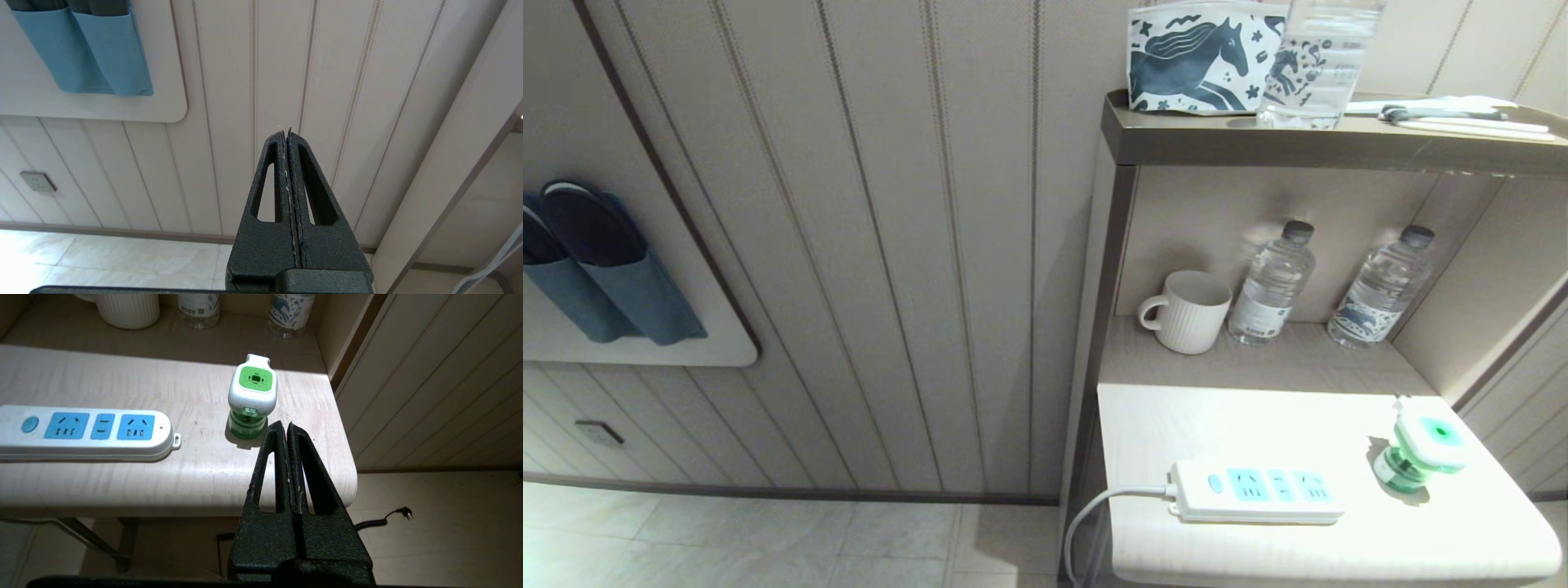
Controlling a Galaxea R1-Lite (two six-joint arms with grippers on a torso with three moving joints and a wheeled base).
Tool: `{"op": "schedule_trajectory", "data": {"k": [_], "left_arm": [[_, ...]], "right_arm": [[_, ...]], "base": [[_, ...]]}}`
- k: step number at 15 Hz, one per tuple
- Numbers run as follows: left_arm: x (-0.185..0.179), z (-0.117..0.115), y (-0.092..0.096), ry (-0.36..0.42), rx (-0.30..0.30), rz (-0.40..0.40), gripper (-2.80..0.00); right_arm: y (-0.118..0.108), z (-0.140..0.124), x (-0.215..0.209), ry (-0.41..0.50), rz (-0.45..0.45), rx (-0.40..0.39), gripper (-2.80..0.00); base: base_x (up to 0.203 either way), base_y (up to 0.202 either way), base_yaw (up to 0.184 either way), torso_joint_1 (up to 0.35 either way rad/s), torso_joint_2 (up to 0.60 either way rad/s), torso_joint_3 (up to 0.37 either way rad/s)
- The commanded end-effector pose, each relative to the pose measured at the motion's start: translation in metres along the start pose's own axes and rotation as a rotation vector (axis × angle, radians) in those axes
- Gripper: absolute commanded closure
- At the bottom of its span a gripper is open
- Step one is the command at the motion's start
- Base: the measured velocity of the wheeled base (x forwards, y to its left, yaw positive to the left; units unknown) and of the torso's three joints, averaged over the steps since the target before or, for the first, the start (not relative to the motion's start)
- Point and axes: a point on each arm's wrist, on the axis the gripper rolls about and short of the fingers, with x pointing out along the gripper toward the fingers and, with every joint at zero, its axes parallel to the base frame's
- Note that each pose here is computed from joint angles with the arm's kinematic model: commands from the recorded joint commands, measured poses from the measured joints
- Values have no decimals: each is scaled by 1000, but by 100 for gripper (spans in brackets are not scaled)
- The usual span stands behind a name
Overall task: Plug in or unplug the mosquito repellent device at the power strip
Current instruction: Pick up the mosquito repellent liquid
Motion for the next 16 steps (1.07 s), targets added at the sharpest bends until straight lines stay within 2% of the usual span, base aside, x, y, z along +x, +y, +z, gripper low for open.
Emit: {"op": "schedule_trajectory", "data": {"k": [1,7,16], "left_arm": [[0,0,0,0,-1,0,0],[0,0,0,0,-1,0,0],[0,0,0,0,-1,0,0]], "right_arm": [[0,-1,0,15,1,-5,0],[0,0,-1,6,-5,1,0],[-2,1,-5,-18,-5,9,0]], "base": [[0,0,0,0,0,0],[0,0,0,-6,14,9],[0,0,0,-182,442,255]]}}
